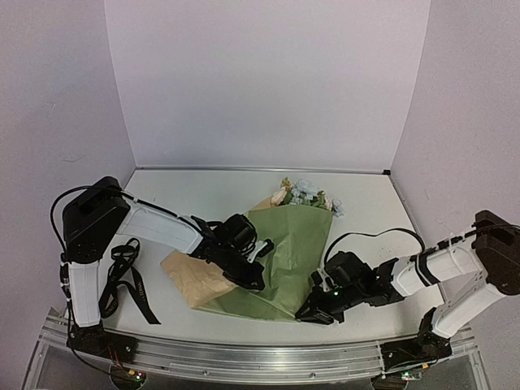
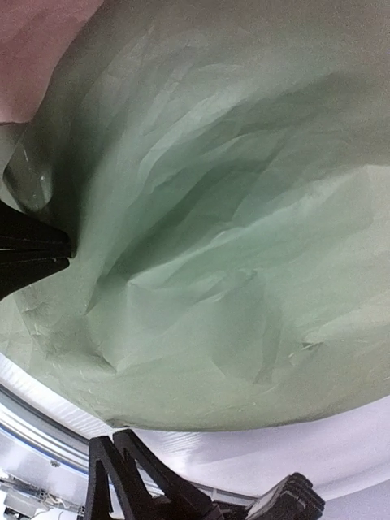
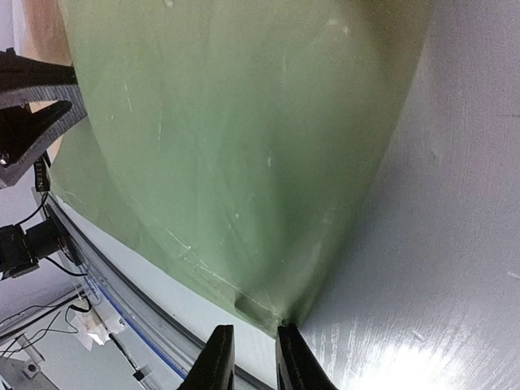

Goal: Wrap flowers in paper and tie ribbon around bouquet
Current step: Press the fold line on the 2/3-folded wrapping paper.

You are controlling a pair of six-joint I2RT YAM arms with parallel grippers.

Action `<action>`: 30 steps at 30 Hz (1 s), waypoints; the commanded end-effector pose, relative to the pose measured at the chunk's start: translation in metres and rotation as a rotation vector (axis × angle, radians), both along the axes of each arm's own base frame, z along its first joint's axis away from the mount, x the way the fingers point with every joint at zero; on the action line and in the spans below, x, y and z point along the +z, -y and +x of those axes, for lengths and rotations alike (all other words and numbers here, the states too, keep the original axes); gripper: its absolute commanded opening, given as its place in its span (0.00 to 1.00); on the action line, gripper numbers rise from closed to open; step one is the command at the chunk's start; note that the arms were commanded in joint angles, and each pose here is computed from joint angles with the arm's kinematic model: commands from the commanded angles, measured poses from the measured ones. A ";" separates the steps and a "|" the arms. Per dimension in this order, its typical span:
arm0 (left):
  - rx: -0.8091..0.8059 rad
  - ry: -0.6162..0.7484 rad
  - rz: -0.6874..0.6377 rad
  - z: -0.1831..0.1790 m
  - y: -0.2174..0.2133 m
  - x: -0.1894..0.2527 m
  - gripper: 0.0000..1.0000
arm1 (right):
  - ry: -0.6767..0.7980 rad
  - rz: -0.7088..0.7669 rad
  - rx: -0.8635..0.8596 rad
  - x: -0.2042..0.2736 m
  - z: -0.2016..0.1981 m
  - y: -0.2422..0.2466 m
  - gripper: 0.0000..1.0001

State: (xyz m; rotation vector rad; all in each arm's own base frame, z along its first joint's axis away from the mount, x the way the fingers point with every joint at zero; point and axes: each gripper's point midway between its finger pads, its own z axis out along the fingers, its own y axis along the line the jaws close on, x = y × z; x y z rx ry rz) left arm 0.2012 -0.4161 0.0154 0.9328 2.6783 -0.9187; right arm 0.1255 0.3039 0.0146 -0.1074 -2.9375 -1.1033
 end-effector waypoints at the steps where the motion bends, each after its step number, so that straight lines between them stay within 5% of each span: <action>1: 0.052 0.111 0.023 0.020 -0.009 0.035 0.07 | 0.090 -0.009 0.102 0.037 0.004 -0.008 0.19; 9: 0.183 0.132 -0.066 0.018 -0.027 0.087 0.27 | 0.188 -0.092 0.260 0.063 0.012 -0.013 0.22; 25: 0.763 -0.132 -0.015 -0.046 -0.172 0.052 0.38 | 0.166 -0.094 0.350 0.052 0.039 -0.081 0.13; 30: 0.833 -0.154 -0.048 -0.051 -0.185 0.046 0.42 | 0.186 -0.109 0.345 0.038 0.051 -0.093 0.13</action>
